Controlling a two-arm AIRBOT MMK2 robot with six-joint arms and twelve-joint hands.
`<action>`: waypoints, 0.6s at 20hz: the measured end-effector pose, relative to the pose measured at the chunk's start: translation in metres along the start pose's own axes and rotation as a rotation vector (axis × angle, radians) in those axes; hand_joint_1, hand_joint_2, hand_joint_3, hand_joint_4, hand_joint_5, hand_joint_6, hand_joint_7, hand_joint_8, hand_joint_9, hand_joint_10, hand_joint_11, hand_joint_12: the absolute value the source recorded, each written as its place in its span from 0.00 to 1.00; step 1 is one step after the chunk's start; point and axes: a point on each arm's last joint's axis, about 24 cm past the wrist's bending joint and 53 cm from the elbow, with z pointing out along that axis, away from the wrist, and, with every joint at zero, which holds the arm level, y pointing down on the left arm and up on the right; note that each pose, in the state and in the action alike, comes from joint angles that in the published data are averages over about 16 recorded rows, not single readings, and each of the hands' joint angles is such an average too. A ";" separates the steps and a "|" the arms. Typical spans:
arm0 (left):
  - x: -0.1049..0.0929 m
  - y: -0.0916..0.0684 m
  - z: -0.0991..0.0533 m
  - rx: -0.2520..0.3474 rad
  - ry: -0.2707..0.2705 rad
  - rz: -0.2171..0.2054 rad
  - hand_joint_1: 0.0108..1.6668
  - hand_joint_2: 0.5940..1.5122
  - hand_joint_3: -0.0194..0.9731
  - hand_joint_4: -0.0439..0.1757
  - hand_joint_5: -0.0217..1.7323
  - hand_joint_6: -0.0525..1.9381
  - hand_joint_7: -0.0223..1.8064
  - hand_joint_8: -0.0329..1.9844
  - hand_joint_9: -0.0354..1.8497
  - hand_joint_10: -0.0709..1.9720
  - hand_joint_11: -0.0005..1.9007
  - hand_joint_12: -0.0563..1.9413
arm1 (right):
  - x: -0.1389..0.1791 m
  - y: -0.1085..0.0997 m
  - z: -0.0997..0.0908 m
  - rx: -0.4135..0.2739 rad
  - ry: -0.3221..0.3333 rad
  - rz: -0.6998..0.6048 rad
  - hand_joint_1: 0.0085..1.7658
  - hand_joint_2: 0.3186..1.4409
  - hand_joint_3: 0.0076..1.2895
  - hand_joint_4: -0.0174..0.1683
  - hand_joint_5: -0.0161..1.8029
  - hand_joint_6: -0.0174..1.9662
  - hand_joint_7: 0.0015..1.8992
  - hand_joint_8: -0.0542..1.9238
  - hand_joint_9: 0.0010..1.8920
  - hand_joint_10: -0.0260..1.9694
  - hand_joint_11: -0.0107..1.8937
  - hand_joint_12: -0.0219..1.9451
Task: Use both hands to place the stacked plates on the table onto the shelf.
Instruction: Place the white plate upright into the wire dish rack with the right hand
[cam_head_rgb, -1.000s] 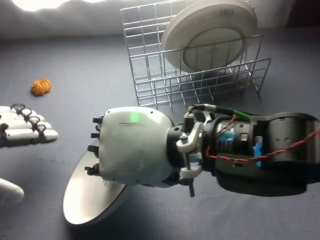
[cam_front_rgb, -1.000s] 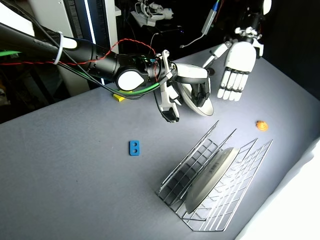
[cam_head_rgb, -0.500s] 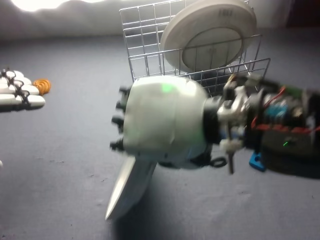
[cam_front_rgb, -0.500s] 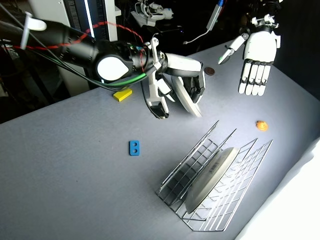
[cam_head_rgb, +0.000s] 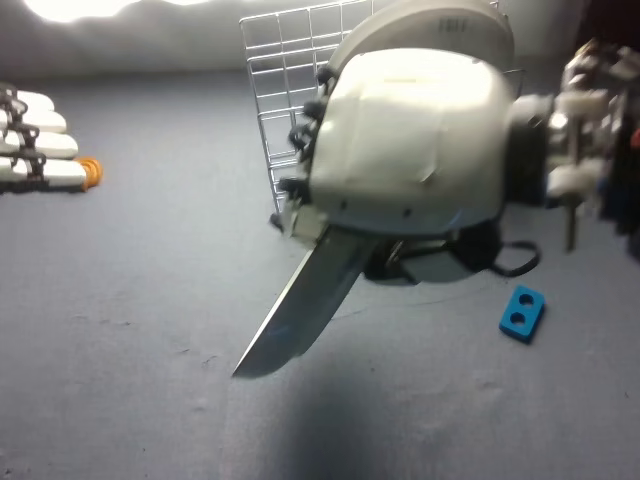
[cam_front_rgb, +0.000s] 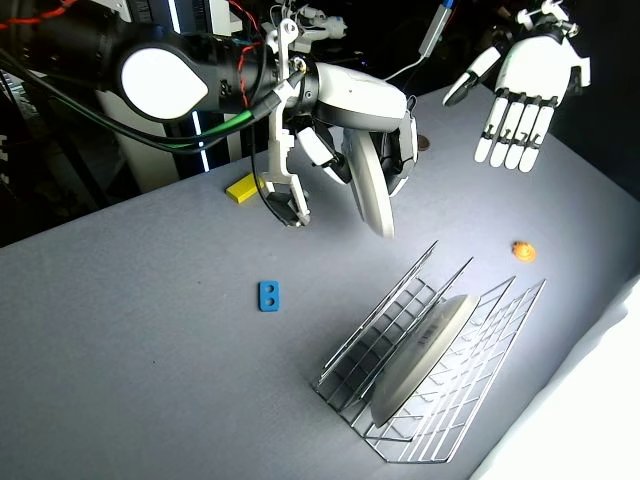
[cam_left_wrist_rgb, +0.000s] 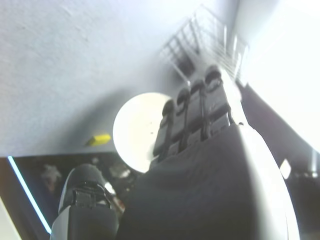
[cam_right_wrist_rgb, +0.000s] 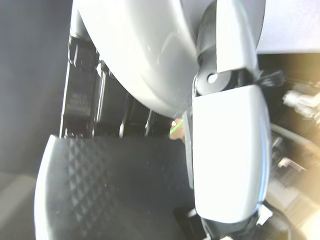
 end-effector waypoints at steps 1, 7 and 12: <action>-0.002 -0.005 -0.001 0.022 0.000 0.016 0.00 0.56 0.03 0.23 0.02 0.03 0.02 0.01 0.03 0.01 0.01 0.02 | -0.006 0.000 -0.003 -0.003 -0.005 0.021 0.69 0.54 0.01 0.16 0.61 0.40 0.66 0.30 0.73 0.02 0.55 0.43; -0.005 -0.030 -0.005 0.139 0.014 0.092 0.00 0.56 0.03 0.23 0.02 0.03 0.02 0.01 0.03 0.01 0.01 0.02 | -0.039 -0.009 -0.017 -0.017 -0.039 0.196 0.69 0.54 0.00 0.14 0.60 0.41 0.66 0.31 0.73 0.02 0.54 0.43; 0.001 -0.046 -0.009 0.216 0.042 0.127 0.00 0.56 0.03 0.23 0.02 0.03 0.02 0.01 0.03 0.01 0.01 0.02 | -0.062 -0.024 -0.025 -0.016 -0.064 0.363 0.70 0.54 0.00 0.12 0.60 0.41 0.66 0.32 0.73 0.02 0.54 0.44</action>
